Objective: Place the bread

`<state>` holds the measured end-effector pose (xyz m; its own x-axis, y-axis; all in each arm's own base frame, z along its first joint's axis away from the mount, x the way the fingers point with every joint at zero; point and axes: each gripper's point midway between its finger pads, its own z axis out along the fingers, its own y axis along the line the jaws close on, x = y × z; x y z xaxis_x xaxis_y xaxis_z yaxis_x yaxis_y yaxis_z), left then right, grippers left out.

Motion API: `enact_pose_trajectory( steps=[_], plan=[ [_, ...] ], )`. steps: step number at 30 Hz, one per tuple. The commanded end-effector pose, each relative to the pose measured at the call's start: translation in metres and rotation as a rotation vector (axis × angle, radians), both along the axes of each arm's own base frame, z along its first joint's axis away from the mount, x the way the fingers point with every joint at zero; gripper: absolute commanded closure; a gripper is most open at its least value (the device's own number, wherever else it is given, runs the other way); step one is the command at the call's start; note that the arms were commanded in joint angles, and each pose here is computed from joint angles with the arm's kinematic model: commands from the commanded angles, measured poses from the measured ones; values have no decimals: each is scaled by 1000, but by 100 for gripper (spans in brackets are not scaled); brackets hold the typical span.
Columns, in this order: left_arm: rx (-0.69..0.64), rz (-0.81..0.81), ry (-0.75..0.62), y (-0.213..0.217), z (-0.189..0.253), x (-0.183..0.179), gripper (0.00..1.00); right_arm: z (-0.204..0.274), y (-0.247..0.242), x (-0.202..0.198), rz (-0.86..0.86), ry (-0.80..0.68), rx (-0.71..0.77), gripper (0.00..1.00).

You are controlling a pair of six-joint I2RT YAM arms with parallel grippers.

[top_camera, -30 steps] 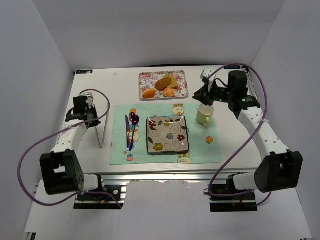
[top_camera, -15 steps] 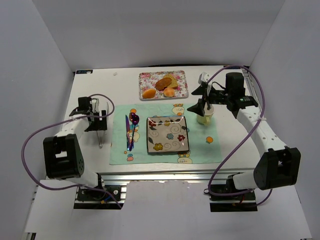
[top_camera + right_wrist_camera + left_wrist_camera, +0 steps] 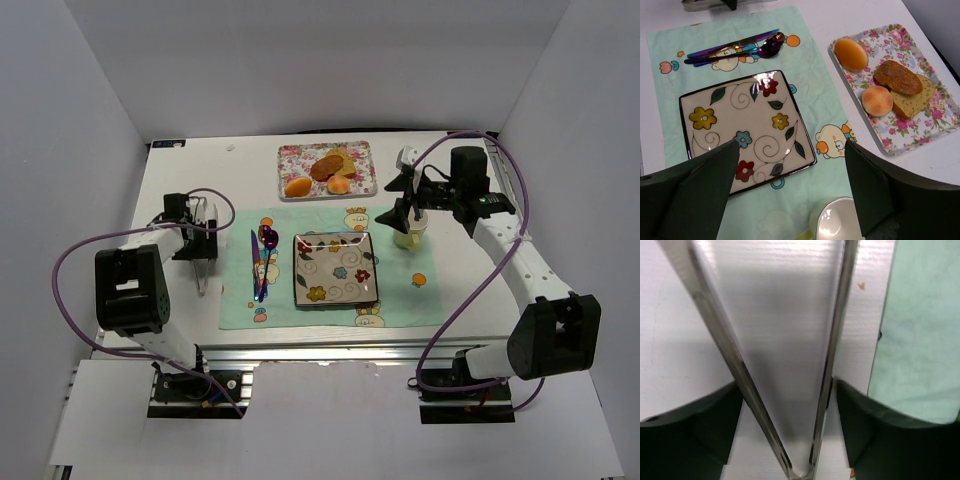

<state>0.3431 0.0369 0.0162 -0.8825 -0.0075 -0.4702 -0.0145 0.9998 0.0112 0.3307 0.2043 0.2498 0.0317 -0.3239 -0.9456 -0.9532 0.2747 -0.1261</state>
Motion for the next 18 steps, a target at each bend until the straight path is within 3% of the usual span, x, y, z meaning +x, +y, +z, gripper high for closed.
enact_pose_trajectory(
  steps=[1, 3, 4, 7, 11, 16, 18],
  plan=[
    [-26, 18, 27, -5, -18, -9, 26, 4, -5, 2, -20, -9, -8, 11],
    [-49, 33, 35, -7, -22, -12, 40, 5, -7, 3, -25, -16, -14, 11],
    [-54, 38, 26, -8, -22, -11, 53, 4, -10, 3, -33, -12, -16, 11],
    [-61, 56, -7, -8, -15, -7, 73, 5, -14, 4, -42, -15, -21, 11],
    [-88, 93, -105, -12, 20, 8, 90, 6, -20, 6, -58, -18, -21, 11],
    [-202, 76, -328, -52, 110, 42, 81, 7, -26, 7, -75, -22, -20, 11],
    [-281, 27, -402, -97, 143, 50, 74, 7, -30, 8, -84, -22, -21, 11]
  ],
)
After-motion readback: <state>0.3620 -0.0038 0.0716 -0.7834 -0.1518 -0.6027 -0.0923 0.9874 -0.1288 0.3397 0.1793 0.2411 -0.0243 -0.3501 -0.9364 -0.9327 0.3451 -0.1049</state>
